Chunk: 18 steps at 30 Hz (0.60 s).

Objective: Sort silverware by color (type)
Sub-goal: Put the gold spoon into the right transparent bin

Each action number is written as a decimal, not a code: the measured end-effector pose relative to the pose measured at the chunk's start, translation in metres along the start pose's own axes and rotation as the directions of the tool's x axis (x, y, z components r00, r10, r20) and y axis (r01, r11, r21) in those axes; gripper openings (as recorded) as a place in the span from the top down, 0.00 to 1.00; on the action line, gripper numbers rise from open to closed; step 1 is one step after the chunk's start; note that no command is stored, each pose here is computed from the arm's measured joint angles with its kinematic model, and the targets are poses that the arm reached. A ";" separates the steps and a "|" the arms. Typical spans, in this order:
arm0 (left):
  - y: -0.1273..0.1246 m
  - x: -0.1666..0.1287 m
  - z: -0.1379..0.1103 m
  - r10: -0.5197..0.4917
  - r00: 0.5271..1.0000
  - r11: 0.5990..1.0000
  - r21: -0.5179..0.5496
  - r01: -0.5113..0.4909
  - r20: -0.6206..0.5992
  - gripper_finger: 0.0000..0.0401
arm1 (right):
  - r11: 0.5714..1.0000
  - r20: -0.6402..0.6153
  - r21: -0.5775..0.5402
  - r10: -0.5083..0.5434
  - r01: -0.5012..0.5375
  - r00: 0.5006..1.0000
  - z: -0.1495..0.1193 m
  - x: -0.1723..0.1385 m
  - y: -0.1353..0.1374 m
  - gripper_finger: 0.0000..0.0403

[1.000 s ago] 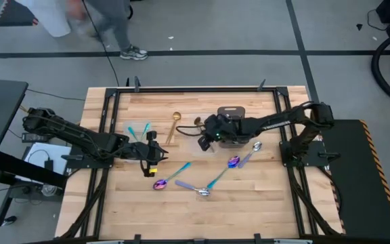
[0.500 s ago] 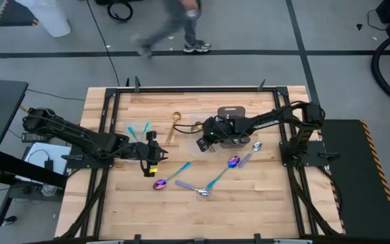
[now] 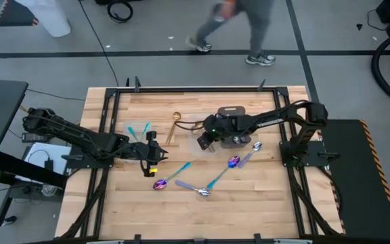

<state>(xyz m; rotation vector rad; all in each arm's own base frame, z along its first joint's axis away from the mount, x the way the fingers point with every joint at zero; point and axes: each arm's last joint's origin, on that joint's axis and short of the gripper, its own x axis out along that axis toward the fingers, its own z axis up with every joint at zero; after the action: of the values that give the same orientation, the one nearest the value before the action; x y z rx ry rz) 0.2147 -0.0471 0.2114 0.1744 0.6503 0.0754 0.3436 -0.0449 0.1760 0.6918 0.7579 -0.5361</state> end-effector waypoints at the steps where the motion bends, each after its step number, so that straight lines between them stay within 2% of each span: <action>1: 0.000 0.000 0.000 0.000 1.000 1.000 0.000 0.000 0.000 0.74 | 1.000 0.011 -0.006 0.011 -0.011 1.000 0.002 -0.004 0.001 0.68; 5: 0.000 0.000 0.000 0.000 1.000 1.000 0.000 0.000 0.000 0.74 | 0.998 0.046 -0.039 0.050 -0.048 0.998 0.009 -0.024 0.005 0.68; 9: 0.000 0.000 0.000 0.000 1.000 1.000 0.004 0.000 0.000 0.74 | 0.985 0.097 -0.137 0.116 -0.103 0.988 0.010 -0.049 0.018 0.68; 13: 0.001 0.000 0.000 0.037 0.999 0.999 0.005 -0.037 0.001 0.74 | 0.970 0.153 -0.223 0.132 -0.096 0.979 -0.002 -0.067 0.035 0.68; 18: 0.006 0.001 0.000 0.124 0.992 0.992 -0.001 -0.124 0.000 0.74 | 0.954 0.185 -0.291 0.130 -0.072 0.974 -0.028 -0.076 0.058 0.68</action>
<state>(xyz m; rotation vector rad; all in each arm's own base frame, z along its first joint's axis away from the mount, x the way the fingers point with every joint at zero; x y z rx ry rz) 0.2151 -0.0415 0.2122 0.2139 0.6391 0.1949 0.3226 0.0279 0.2403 0.4008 0.5890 -0.3868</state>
